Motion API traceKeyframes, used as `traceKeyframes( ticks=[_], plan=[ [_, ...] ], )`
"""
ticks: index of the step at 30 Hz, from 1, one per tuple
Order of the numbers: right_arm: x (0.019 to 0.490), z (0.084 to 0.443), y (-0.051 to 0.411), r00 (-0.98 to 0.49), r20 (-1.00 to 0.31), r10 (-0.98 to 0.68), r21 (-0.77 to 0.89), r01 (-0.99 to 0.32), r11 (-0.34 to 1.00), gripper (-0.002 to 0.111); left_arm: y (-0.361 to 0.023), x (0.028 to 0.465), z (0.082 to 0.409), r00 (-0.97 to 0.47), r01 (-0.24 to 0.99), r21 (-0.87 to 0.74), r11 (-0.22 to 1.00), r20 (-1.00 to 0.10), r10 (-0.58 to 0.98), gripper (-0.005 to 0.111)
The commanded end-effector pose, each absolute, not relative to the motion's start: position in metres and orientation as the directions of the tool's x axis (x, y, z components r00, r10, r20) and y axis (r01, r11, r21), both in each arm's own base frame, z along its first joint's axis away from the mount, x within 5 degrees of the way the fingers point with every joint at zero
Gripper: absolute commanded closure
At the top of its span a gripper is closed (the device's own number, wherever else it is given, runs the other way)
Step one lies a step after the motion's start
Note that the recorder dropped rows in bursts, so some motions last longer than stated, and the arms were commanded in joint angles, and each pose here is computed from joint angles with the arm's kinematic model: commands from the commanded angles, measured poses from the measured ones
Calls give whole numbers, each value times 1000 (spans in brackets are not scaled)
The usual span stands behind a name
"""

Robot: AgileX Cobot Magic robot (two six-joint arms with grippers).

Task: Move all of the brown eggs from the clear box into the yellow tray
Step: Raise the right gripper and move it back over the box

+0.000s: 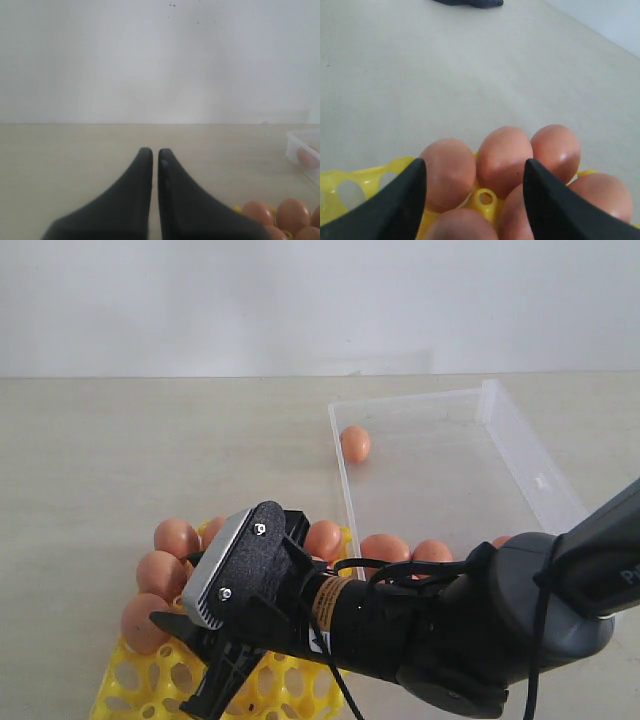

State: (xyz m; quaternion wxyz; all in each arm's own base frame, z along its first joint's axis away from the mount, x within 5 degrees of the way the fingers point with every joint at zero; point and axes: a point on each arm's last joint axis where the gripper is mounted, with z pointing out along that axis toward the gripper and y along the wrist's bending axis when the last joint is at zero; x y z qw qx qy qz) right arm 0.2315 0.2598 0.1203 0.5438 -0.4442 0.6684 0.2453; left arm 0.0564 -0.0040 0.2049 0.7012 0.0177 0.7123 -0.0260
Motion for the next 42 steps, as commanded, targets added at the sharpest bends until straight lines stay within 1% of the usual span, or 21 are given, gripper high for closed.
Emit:
traceKeyframes(
  ticks=[1,4,6,8,9,10,11,12,13,14,17,18,19,21,22,25,28,29,30,35,42],
  plan=[
    [232,125,260,6,-950,-312,-166,-857,487,57,-4,56,204,-18,59,-10,998,-1000,-8,103],
    [233,134,261,36,-969,-245,-160,-847,506,57,-4,56,204,-14,59,-10,998,-1000,-9,103],
    [235,149,260,68,-983,-168,-150,-825,545,57,-4,56,204,-12,58,-10,998,-1000,-9,103],
    [241,169,253,20,-996,-88,-72,-767,638,57,-4,56,204,-12,58,-10,998,-1000,-9,103],
    [245,178,247,-39,-998,-39,0,-710,704,57,-4,56,204,-12,58,-10,998,-1000,-9,103],
    [252,194,225,-208,-976,59,160,-514,843,59,-4,56,204,-12,58,-10,998,-1000,-9,103],
    [255,199,213,-289,-951,108,223,-405,887,61,-4,56,204,-12,58,-10,998,-1000,-9,103],
    [256,207,183,-447,-892,64,209,-282,936,68,-4,56,204,-12,58,-10,998,-1000,-9,103],
    [256,211,172,-490,-872,-7,162,-303,939,73,-4,56,204,-12,58,-10,998,-1000,-9,103],
    [259,222,146,-583,-811,-55,173,-327,929,80,-4,56,204,-12,58,-10,998,-1000,-9,103],
    [291,253,95,-671,-742,-6,248,-282,927,81,-4,56,204,-12,58,-10,998,-1000,-9,103],
    [309,262,74,-754,-657,-23,303,-292,907,81,-4,56,204,-12,58,-10,998,-1000,-9,103],
    [316,264,66,-840,-535,-89,373,-329,867,81,-4,56,204,-12,58,-10,998,-1000,-9,103],
    [318,258,67,-908,-325,-264,460,-395,795,81,-4,56,204,-12,58,-10,998,-1000,-9,103],
    [321,253,70,-909,-280,-308,468,-410,783,81,-4,56,204,-12,58,-10,998,-1000,-9,103],
    [337,237,78,-865,-351,-359,349,-476,807,79,-4,56,204,-12,58,-10,998,-1000,-9,103],
    [340,223,82,-874,-298,-384,288,-466,837,54,-4,56,204,-12,58,-10,998,-1000,-9,103],
    [341,220,84,-872,-293,-391,279,-469,838,48,-4,56,204,-14,59,-10,998,-1000,-9,103],
    [343,217,86,-871,-296,-392,270,-470,840,47,-4,56,204,-17,59,-10,998,-1000,-9,103],
    [348,202,89,-909,-255,-329,290,-396,871,50,-4,56,204,-17,59,-10,998,-1000,-9,103],
    [352,172,90,-943,-153,-296,318,-331,889,50,-4,56,204,-17,59,-10,998,-1000,-9,103]
  ],
)
